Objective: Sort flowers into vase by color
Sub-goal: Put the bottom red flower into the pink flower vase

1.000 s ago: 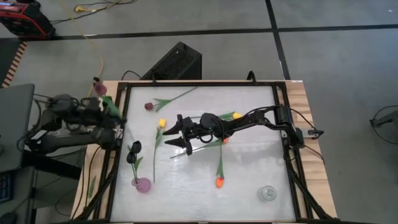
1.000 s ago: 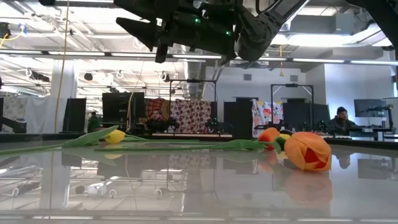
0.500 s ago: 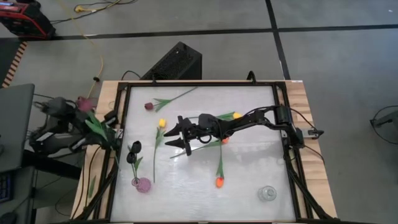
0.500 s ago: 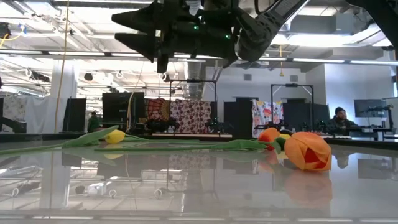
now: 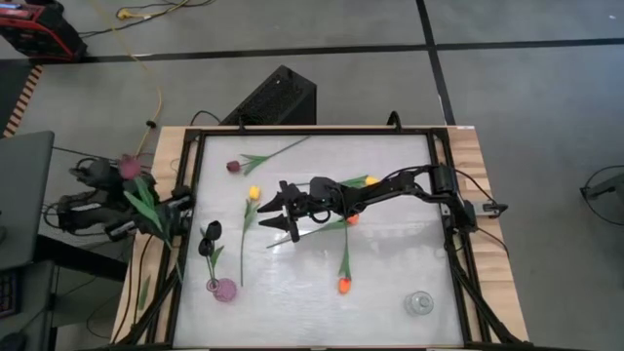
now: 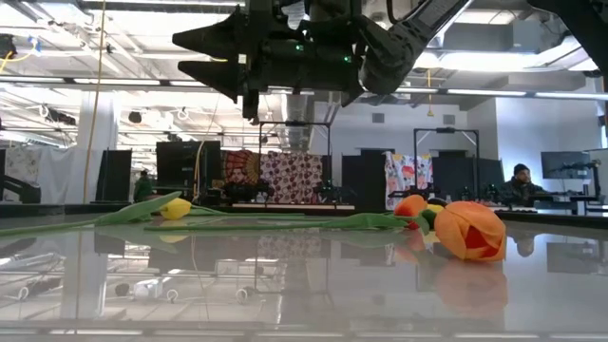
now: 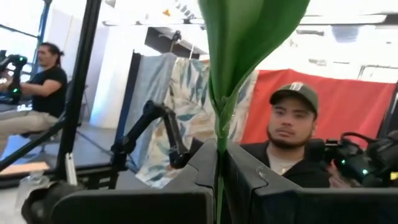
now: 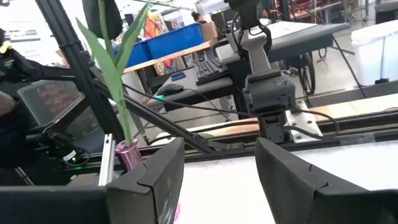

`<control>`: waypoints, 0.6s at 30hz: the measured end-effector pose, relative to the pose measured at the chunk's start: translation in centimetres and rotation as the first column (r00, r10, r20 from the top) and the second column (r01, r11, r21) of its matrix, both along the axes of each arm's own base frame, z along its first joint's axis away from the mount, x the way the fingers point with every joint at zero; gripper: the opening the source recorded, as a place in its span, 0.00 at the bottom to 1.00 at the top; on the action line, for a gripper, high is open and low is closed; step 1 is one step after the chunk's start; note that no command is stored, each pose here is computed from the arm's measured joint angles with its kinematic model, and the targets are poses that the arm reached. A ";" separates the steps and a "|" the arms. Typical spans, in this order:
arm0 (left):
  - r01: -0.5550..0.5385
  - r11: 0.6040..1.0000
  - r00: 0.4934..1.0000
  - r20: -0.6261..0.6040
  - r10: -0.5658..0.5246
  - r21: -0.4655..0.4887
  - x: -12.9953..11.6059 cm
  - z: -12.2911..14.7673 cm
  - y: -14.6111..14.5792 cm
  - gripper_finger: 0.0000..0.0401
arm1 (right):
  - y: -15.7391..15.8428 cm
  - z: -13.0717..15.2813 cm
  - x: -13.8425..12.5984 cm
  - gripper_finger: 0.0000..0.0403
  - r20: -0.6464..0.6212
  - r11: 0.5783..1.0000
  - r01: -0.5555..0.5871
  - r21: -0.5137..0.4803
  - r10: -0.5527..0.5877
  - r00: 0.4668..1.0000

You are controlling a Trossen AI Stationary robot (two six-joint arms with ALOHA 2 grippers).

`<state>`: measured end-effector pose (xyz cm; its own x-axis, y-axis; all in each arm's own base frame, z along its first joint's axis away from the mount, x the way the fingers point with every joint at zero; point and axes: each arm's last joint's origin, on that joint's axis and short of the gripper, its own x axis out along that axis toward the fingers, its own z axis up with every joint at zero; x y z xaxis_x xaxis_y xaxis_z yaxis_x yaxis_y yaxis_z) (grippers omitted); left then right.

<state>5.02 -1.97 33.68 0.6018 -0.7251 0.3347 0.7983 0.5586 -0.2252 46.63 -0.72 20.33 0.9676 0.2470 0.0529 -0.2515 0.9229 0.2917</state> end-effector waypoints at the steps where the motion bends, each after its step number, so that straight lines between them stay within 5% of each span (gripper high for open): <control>1: -0.002 1.000 1.000 -0.011 0.003 0.009 0.3 -0.2 -0.1 0.00 | -0.1 0.0 0.0 0.55 0.000 1.000 0.003 0.002 -0.003 1.000; 7: 0.108 0.990 0.993 -0.058 -0.103 0.093 2.1 -1.2 -1.3 0.00 | -0.5 -0.1 0.0 0.55 -0.012 1.000 0.031 0.004 -0.031 0.999; 13: 0.264 0.939 0.956 0.066 -0.285 0.219 1.7 -1.4 -2.9 0.00 | -1.0 -0.6 0.0 0.55 -0.063 0.999 0.042 0.004 -0.042 0.997; 18: 0.261 0.901 0.939 0.126 -0.321 0.348 1.4 -2.3 -3.7 0.00 | -1.7 -1.0 0.0 0.55 -0.100 0.998 0.057 0.005 -0.057 0.993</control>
